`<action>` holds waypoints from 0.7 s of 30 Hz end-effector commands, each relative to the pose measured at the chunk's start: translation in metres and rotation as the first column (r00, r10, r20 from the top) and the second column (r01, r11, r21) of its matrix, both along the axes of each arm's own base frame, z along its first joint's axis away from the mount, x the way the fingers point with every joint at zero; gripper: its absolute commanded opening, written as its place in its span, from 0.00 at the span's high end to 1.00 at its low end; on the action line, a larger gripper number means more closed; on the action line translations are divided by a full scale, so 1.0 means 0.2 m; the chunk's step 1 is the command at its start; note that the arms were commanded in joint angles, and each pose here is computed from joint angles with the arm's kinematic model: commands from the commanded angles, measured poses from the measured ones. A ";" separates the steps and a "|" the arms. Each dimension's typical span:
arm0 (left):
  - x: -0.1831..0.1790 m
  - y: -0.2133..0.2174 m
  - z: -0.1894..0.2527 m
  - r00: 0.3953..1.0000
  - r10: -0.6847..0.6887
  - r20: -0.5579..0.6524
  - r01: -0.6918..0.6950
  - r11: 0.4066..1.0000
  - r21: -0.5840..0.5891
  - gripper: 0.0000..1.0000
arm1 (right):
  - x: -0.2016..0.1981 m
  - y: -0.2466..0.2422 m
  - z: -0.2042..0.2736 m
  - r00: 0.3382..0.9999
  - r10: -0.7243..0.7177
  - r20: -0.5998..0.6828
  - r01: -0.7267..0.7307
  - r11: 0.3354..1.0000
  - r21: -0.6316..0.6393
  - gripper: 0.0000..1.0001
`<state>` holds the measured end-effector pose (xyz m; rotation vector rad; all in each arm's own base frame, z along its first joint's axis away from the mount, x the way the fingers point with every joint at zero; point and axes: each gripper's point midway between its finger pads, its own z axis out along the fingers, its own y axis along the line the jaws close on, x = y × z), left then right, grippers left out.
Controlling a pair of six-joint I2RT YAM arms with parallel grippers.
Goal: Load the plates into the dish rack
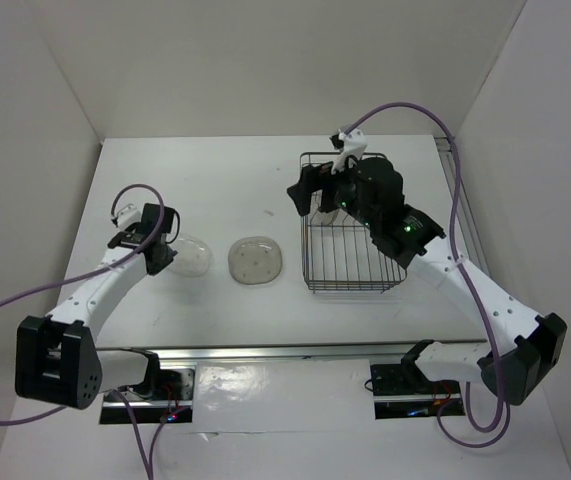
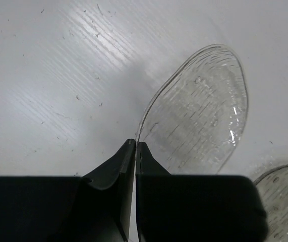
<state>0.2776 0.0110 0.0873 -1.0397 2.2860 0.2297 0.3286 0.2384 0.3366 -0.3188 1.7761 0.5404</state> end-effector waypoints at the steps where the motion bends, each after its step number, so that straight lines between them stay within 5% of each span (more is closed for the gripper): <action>1: 0.01 -0.01 0.08 0.997 -0.063 0.053 0.062 0.998 0.025 1.00 | -0.08 0.23 0.05 0.963 0.264 0.062 -0.267 0.962 0.062 0.01; 7: 0.04 -0.14 0.29 0.962 -0.186 0.201 0.184 0.983 0.031 1.00 | -0.01 0.38 -0.05 0.896 0.445 0.001 -0.439 0.883 0.167 0.01; 15: 0.02 -0.32 0.62 0.838 -0.372 0.399 0.375 0.924 0.074 1.00 | 0.05 0.45 -0.09 0.845 0.533 0.044 -0.534 0.834 0.138 0.01; 21: -0.02 -0.52 0.83 0.642 -0.523 0.562 0.570 0.815 0.108 1.00 | 0.01 0.50 -0.09 0.779 0.622 0.080 -0.628 0.771 0.107 0.01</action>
